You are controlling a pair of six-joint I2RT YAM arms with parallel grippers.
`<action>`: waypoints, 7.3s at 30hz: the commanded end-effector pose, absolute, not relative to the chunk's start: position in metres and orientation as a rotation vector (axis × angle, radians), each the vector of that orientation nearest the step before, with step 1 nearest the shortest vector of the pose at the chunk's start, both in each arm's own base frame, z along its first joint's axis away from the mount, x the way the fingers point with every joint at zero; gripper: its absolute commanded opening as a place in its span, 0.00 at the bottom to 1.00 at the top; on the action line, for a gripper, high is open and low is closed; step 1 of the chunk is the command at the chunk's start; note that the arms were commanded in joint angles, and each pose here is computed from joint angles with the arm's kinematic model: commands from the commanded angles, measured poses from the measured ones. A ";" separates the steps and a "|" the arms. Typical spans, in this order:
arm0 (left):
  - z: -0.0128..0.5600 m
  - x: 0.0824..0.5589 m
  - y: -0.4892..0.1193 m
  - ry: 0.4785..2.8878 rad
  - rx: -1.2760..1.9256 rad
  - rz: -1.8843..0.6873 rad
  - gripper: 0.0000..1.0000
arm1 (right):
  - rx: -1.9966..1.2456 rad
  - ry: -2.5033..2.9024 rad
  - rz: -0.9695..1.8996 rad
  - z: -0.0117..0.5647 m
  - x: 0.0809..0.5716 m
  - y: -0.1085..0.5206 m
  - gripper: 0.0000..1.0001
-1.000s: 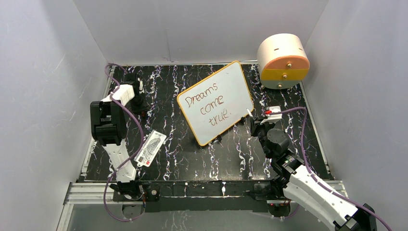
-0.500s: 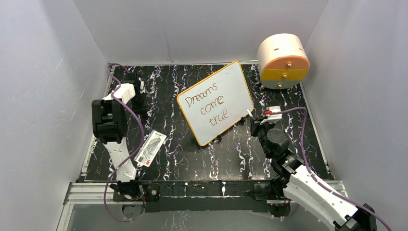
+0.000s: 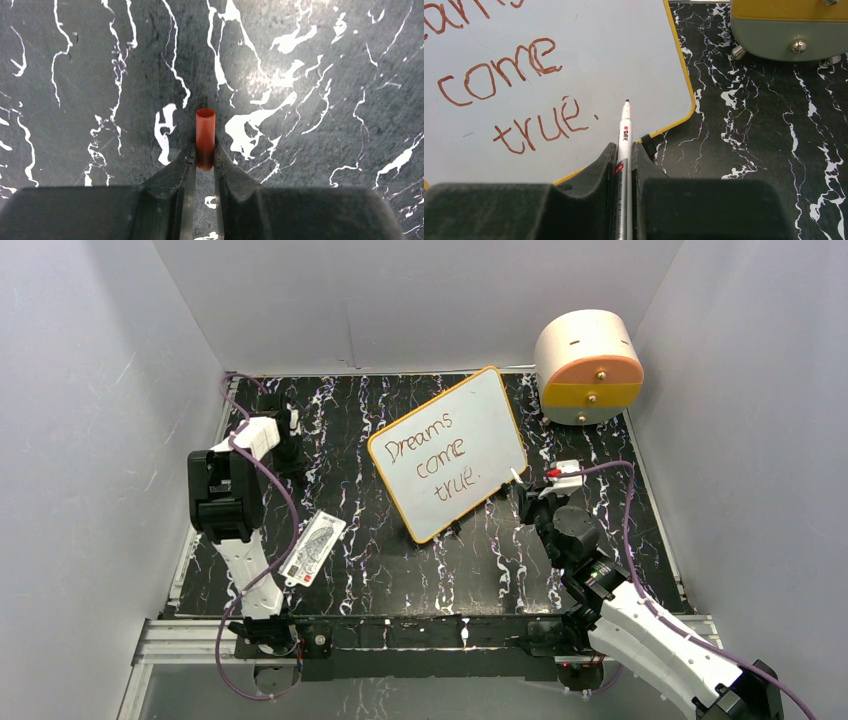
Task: Write a sentence on the whiteboard
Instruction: Close the whiteboard marker at the center of the board, then place the whiteboard marker at the center of the board.
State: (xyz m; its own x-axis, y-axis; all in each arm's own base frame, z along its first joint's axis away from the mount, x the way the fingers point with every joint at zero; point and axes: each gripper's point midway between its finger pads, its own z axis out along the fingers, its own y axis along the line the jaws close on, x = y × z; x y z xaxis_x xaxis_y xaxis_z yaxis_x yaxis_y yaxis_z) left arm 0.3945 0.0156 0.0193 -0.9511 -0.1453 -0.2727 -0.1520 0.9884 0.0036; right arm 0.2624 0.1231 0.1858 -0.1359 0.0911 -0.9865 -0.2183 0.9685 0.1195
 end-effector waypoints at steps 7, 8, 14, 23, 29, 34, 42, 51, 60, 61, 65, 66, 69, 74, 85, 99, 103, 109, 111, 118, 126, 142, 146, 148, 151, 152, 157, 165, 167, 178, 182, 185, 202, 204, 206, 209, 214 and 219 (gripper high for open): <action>0.115 0.388 -0.006 2.567 -0.118 -0.085 0.00 | -0.115 1.612 0.346 0.220 0.260 0.132 0.00; 0.125 0.386 -0.019 2.536 -0.066 -0.102 0.00 | -0.121 1.611 0.356 0.224 0.259 0.133 0.00; 0.188 0.365 -0.056 2.285 0.120 -0.198 0.00 | -0.144 1.614 0.423 0.249 0.248 0.138 0.00; 0.267 0.299 -0.109 1.946 0.449 -0.319 0.00 | -0.236 1.631 0.572 0.284 0.224 0.155 0.00; 0.282 0.251 -0.135 1.761 0.649 -0.419 0.00 | -0.284 1.599 0.703 0.301 0.207 0.169 0.00; 0.282 0.228 -0.151 1.673 0.787 -0.462 0.00 | -0.326 1.585 0.785 0.308 0.200 0.182 0.00; 0.263 0.214 -0.184 1.616 1.069 -0.463 0.00 | -0.452 1.543 0.925 0.324 0.186 0.208 0.00; 0.255 0.205 -0.204 1.501 1.333 -0.346 0.00 | -0.557 1.535 1.024 0.337 0.175 0.227 0.00; 0.240 0.203 -0.227 1.411 1.535 -0.224 0.00 | -0.669 1.575 1.137 0.335 0.171 0.253 0.00; 0.240 0.204 -0.228 1.404 1.547 -0.202 0.00 | -0.691 1.580 1.155 0.334 0.169 0.256 0.00; 0.238 0.206 -0.236 1.386 1.592 -0.148 0.00 | -0.739 1.611 1.192 0.325 0.167 0.264 0.00; 0.237 0.209 -0.236 1.391 1.595 -0.126 0.00 | -0.749 1.617 1.199 0.323 0.166 0.265 0.00; 0.235 0.211 -0.237 1.394 1.609 -0.104 0.00 | -0.781 1.632 1.223 0.317 0.164 0.270 0.00; 0.232 0.211 -0.239 1.396 1.614 -0.106 0.00 | -0.801 1.653 1.241 0.308 0.164 0.274 0.00; 0.229 0.210 -0.241 1.402 1.610 -0.122 0.00 | -0.808 1.653 1.259 0.298 0.170 0.282 0.00; 0.231 0.209 -0.246 1.398 1.607 -0.151 0.00 | -0.797 1.684 1.259 0.284 0.177 0.287 0.00; 0.230 0.207 -0.247 1.395 1.611 -0.163 0.00 | -0.795 1.693 1.260 0.280 0.178 0.288 0.00; 0.232 0.207 -0.248 1.389 1.607 -0.168 0.00 | -0.793 1.700 1.257 0.278 0.180 0.288 0.00; 0.232 0.207 -0.248 1.388 1.608 -0.169 0.00 | -0.794 1.700 1.257 0.277 0.180 0.288 0.00; 0.233 0.207 -0.248 1.388 1.606 -0.168 0.00 | -0.797 1.709 1.267 0.274 0.180 0.290 0.00; 0.234 0.207 -0.249 1.383 1.604 -0.174 0.00 | -0.792 1.717 1.262 0.271 0.181 0.290 0.00; 0.236 0.205 -0.260 1.376 1.631 -0.222 0.00 | -0.792 1.720 1.275 0.268 0.184 0.294 0.00; 0.236 0.201 -0.266 1.375 1.652 -0.251 0.00 | -0.795 1.724 1.280 0.266 0.184 0.296 0.00; 0.236 0.199 -0.268 1.371 1.663 -0.261 0.00 | -0.797 1.732 1.283 0.263 0.185 0.297 0.00; 0.239 0.197 -0.273 1.359 1.675 -0.270 0.00 | -0.803 1.747 1.292 0.259 0.185 0.298 0.00; 0.239 0.196 -0.275 1.354 1.680 -0.275 0.00 | -0.805 1.752 1.295 0.258 0.185 0.299 0.00; 0.249 0.189 -0.292 1.309 1.705 -0.304 0.00 | -0.800 1.772 1.308 0.253 0.187 0.302 0.00; 0.262 0.176 -0.327 1.207 1.721 -0.307 0.00 | -0.786 1.781 1.351 0.250 0.187 0.310 0.00; 0.266 0.176 -0.333 1.188 1.710 -0.310 0.00 | -0.783 1.792 1.355 0.249 0.186 0.311 0.00; 0.273 0.190 -0.311 1.241 1.596 -0.187 0.03 | -0.669 1.831 1.117 0.240 0.208 0.285 0.00; 0.287 0.209 -0.282 1.308 1.424 -0.051 0.20 | -0.566 1.861 0.914 0.236 0.227 0.256 0.00; 0.298 0.226 -0.262 1.335 1.271 0.059 0.28 | -0.484 1.896 0.763 0.228 0.239 0.232 0.00; 0.329 0.327 -0.106 1.675 0.268 -0.024 0.78 | 0.267 1.960 -0.058 0.163 0.284 0.063 0.00; 0.321 0.327 -0.085 1.697 0.149 -0.042 0.81 | 0.342 1.968 -0.116 0.146 0.282 0.047 0.00; 0.315 0.326 -0.067 1.707 0.040 -0.057 0.82 | 0.420 1.972 -0.151 0.132 0.280 0.035 0.00; 0.309 0.317 -0.049 1.703 -0.062 -0.068 0.84 | 0.511 1.978 -0.185 0.115 0.275 0.021 0.00; 0.298 0.295 -0.033 1.683 -0.150 -0.065 0.86 | 0.640 2.001 -0.207 0.087 0.264 0.012 0.04; 0.286 0.273 -0.030 1.645 -0.162 -0.101 0.87 | 0.710 2.041 -0.182 0.064 0.253 0.013 0.11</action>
